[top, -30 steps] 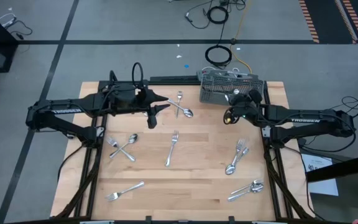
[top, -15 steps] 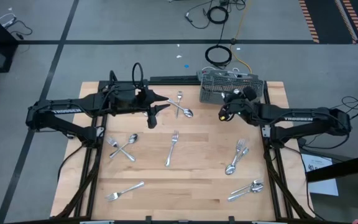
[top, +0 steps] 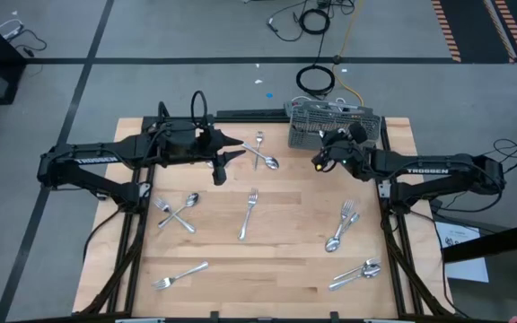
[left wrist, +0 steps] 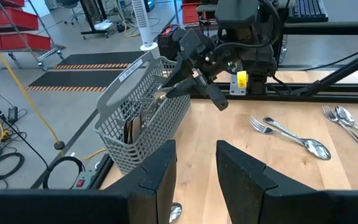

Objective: Sort silverware
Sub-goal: Put the silver spoon into the silverware basket

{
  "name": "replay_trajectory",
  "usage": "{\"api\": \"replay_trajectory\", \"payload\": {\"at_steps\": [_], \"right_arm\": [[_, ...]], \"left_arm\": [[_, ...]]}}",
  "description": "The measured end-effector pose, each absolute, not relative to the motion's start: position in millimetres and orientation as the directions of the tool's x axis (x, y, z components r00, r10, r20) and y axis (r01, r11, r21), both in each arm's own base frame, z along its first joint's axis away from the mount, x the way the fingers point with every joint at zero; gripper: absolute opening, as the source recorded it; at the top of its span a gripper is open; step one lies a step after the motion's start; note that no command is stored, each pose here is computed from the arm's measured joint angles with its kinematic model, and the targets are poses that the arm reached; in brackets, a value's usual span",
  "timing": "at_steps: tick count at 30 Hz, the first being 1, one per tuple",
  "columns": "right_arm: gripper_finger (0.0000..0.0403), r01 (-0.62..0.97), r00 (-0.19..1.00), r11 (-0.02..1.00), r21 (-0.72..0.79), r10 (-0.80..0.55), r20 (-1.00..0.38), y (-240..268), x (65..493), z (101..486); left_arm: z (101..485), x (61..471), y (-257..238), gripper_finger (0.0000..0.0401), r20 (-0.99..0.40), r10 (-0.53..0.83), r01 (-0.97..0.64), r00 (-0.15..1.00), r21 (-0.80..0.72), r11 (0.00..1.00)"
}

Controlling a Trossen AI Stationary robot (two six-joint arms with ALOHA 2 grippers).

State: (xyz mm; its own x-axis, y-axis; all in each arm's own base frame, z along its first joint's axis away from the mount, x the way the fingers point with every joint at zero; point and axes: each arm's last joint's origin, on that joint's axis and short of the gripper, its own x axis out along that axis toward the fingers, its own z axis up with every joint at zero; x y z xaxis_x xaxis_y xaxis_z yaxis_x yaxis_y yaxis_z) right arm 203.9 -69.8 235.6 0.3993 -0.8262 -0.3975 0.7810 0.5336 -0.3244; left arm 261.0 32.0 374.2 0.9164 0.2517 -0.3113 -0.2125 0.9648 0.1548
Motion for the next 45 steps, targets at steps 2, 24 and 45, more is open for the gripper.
{"api": "replay_trajectory", "payload": {"at_steps": [2,24,45], "right_arm": [[0.0061,0.789,0.389,0.518,-0.330,-0.837,-0.385,-70.2,203.9,236.5],[0.0001,0.783,0.370,0.520,-0.340,-0.830,-0.417,-80.6,202.7,292.2],[0.0183,0.753,0.349,0.596,-0.278,-0.721,-0.599,-82.9,184.8,299.7]], "left_arm": [[374.0,261.0,32.1,0.0122,-0.313,0.253,-0.213,0.915,0.156,0.965],[374.0,260.9,32.2,0.0122,-0.313,0.259,-0.219,0.914,0.157,0.963],[374.2,261.0,31.9,0.0122,-0.311,0.258,-0.218,0.915,0.155,0.963]]}}
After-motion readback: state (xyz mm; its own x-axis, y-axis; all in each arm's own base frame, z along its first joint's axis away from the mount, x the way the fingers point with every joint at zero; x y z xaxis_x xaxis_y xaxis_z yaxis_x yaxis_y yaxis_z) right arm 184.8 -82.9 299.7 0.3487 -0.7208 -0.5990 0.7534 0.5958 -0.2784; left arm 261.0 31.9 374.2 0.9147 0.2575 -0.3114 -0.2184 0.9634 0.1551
